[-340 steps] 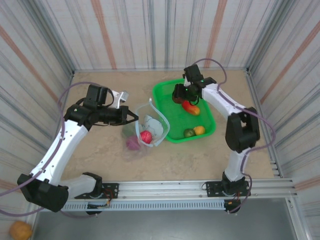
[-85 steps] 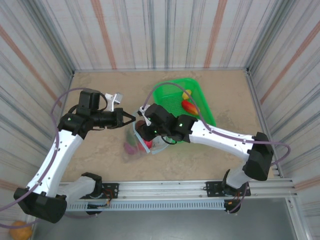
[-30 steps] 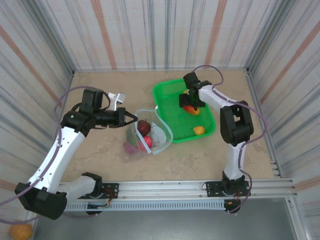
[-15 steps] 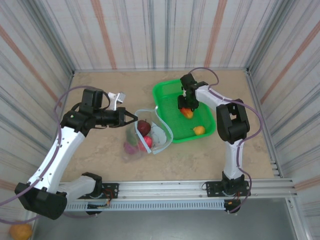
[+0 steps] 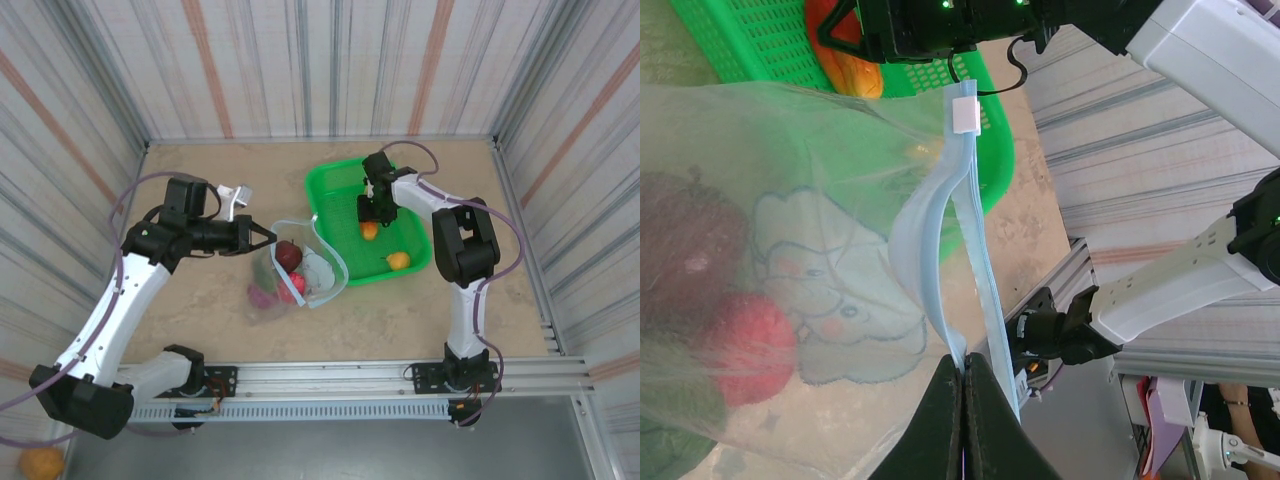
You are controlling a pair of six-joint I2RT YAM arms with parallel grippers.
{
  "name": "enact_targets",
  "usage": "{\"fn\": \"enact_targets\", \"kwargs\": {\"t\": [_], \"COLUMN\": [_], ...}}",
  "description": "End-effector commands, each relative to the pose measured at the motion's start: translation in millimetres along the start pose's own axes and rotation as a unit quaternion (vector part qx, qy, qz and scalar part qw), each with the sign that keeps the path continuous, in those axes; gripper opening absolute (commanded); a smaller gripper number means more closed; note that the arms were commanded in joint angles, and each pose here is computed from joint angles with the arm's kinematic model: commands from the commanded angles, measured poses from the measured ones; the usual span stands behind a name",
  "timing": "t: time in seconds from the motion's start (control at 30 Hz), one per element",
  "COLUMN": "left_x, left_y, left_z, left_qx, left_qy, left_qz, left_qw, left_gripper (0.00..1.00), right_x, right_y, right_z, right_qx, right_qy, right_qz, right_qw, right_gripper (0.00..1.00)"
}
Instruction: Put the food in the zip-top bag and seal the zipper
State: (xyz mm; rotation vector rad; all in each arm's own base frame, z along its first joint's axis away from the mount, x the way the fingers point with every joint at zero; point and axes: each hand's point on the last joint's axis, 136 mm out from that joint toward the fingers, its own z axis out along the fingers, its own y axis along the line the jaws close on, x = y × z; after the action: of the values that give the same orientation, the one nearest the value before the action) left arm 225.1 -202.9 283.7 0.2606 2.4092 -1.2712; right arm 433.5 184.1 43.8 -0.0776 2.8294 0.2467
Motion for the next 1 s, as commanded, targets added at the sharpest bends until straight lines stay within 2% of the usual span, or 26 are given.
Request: {"fn": "enact_targets", "kwargs": {"t": [0.0, 0.13, 0.33, 0.47, 0.63, 0.8, 0.97], "left_x": [0, 1, -3, -7, -10, -13, -12], "left_y": [-12, -13, -14, -17, -19, -20, -20], "left_z": [-6, -8, -8, -6, -4, -5, -4], "left_qx": [0.014, 0.013, 0.016, 0.025, 0.032, 0.034, 0.041], "left_qy": [-0.003, -0.005, -0.01, -0.012, -0.013, -0.017, -0.018], "left_qz": [0.017, 0.019, 0.014, 0.007, 0.002, -0.002, -0.01], "left_qw": [1.0, 1.0, 1.0, 1.0, 0.999, 0.999, 0.999], "left_gripper": [0.0, 0.0, 0.0, 0.0, 0.0, 0.0, 0.0], "right_x": [-5, -17, -19, -5, 25, 61, 92], "right_y": [5, 12, 38, 65, 102, 142, 176], "right_z": [-29, -78, -170, -231, -293, -317, -305], "right_qx": [-0.015, -0.029, -0.085, -0.13, -0.197, -0.261, -0.288], "right_qy": [-0.022, -0.076, -0.175, -0.24, -0.317, -0.343, -0.347], "right_qz": [0.011, 0.014, -0.002, -0.034, -0.084, -0.133, -0.181], "right_qw": [1.0, 0.997, 0.981, 0.961, 0.924, 0.893, 0.874], "right_gripper": [0.39, 0.34, 0.33, 0.33, 0.34, 0.34, 0.34]}}
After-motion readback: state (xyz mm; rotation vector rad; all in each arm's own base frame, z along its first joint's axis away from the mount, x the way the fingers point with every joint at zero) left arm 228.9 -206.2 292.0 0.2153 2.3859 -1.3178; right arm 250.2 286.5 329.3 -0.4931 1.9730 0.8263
